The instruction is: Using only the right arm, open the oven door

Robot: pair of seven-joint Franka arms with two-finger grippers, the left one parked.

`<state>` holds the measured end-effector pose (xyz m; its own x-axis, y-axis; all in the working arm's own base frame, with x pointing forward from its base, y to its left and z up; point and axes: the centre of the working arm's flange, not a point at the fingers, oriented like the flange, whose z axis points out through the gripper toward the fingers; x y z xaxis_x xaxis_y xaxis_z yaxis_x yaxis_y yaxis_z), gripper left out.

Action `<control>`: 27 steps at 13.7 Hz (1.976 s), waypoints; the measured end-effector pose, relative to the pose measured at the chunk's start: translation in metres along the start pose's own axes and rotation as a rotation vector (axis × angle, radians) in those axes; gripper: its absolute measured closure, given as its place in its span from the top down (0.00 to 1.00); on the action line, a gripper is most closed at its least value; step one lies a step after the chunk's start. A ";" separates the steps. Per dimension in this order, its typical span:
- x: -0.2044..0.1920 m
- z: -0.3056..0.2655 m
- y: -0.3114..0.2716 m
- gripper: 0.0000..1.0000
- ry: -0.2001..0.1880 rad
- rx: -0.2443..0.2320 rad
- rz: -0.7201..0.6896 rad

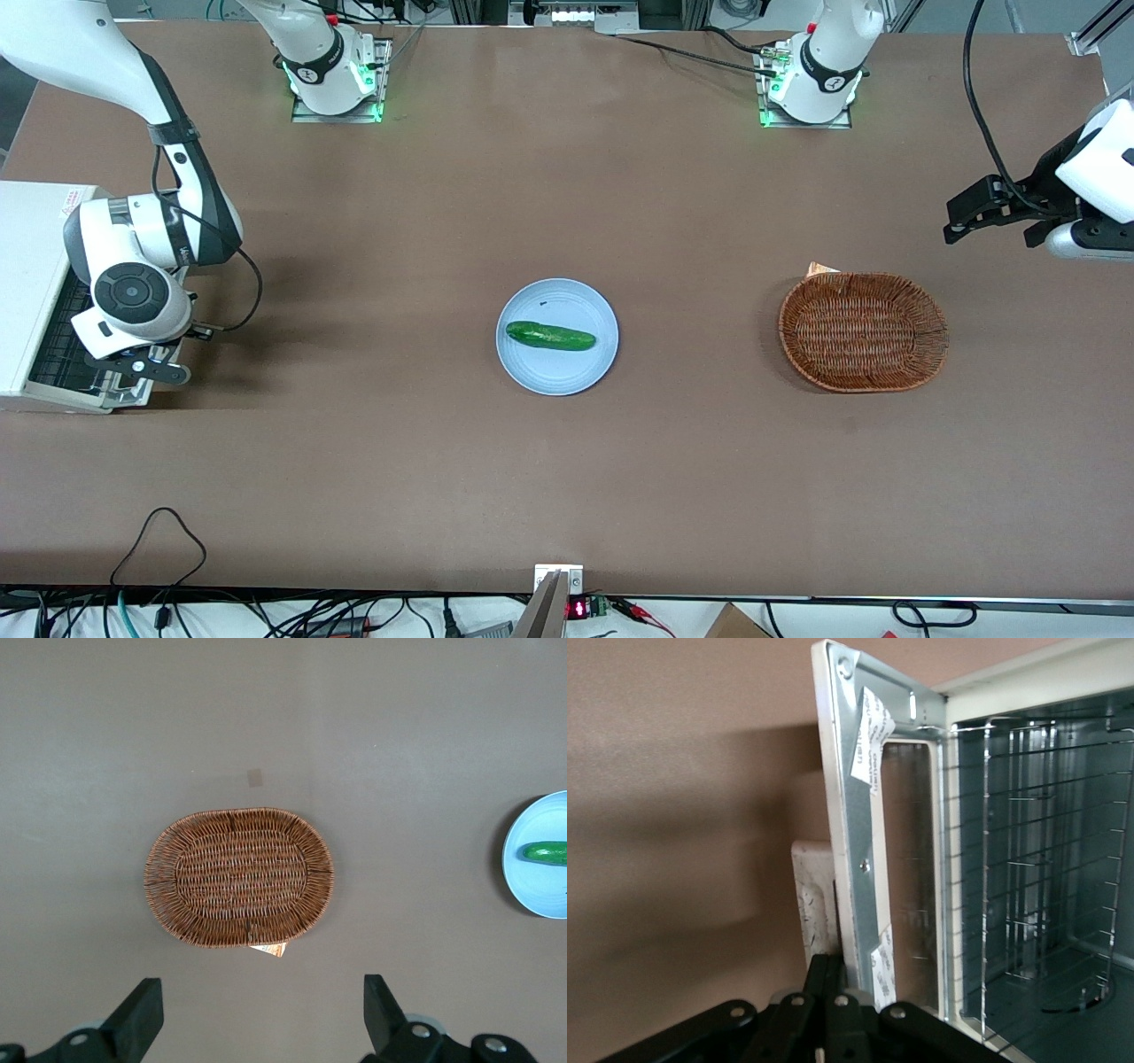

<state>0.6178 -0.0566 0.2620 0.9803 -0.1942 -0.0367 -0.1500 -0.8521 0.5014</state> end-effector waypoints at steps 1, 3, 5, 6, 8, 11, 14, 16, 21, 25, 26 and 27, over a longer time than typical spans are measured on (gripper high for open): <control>0.000 0.002 -0.003 0.01 -0.001 0.003 -0.003; 0.000 0.007 -0.009 0.01 -0.002 0.011 -0.011; 0.000 0.015 -0.017 0.01 -0.004 0.018 -0.023; 0.000 0.019 -0.021 0.01 -0.005 0.023 -0.028; 0.000 0.026 -0.027 0.01 -0.007 0.029 -0.036; 0.001 0.033 -0.032 0.01 -0.010 0.036 -0.043; 0.001 0.039 -0.037 0.01 -0.015 0.040 -0.048; 0.002 0.045 -0.040 0.01 -0.018 0.043 -0.052; 0.002 0.061 -0.048 0.01 -0.015 0.059 -0.061; 0.002 0.069 -0.050 0.01 -0.015 0.065 -0.064; 0.002 0.069 -0.050 0.01 -0.020 0.067 -0.060; 0.001 0.071 -0.049 0.01 -0.028 0.073 -0.053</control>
<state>0.6168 -0.0492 0.1758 0.9833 -0.1601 -0.0861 -0.1077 -0.8947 0.4335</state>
